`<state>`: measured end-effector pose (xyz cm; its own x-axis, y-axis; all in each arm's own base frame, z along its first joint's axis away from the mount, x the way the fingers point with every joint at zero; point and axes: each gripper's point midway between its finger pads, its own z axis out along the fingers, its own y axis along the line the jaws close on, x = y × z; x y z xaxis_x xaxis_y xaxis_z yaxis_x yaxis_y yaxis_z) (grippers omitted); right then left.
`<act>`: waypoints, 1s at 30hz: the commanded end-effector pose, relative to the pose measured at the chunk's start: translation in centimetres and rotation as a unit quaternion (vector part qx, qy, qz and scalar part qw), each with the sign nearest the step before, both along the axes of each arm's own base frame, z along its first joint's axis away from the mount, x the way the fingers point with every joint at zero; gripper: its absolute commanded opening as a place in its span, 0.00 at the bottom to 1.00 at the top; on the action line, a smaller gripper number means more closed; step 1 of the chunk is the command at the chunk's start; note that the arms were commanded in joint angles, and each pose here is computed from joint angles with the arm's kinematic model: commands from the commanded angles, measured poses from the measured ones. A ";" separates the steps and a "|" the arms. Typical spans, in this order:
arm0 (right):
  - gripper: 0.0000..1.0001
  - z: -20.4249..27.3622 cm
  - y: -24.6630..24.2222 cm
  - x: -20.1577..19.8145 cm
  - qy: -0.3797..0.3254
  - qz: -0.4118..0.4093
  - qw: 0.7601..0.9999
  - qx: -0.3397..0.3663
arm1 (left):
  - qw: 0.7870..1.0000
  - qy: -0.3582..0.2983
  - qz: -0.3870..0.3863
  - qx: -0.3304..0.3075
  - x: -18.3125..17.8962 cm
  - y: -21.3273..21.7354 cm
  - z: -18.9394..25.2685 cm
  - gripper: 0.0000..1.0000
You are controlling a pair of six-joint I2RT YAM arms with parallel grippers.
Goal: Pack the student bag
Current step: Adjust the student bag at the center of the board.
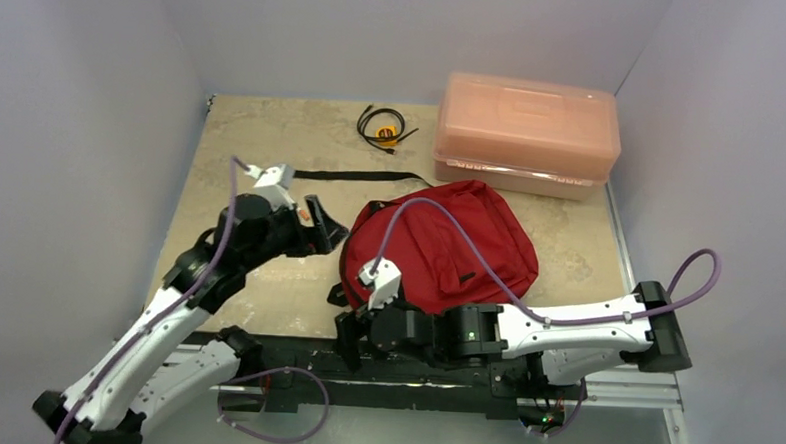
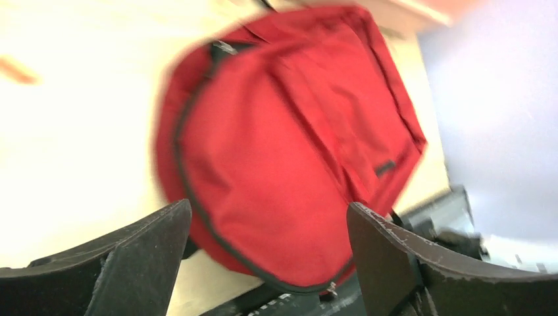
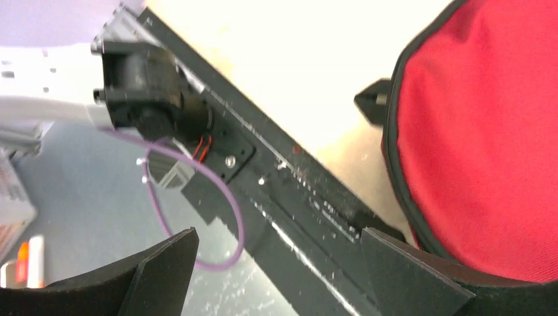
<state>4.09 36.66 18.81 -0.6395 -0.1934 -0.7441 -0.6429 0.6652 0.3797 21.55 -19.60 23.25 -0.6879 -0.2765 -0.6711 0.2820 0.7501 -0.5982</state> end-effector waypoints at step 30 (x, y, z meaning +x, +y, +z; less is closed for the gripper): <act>0.00 -0.9 -2.1 17.5 -0.168 -0.289 0.932 -0.143 | 0.991 0.050 0.119 0.029 -5.2 7.1 -3.8 0.68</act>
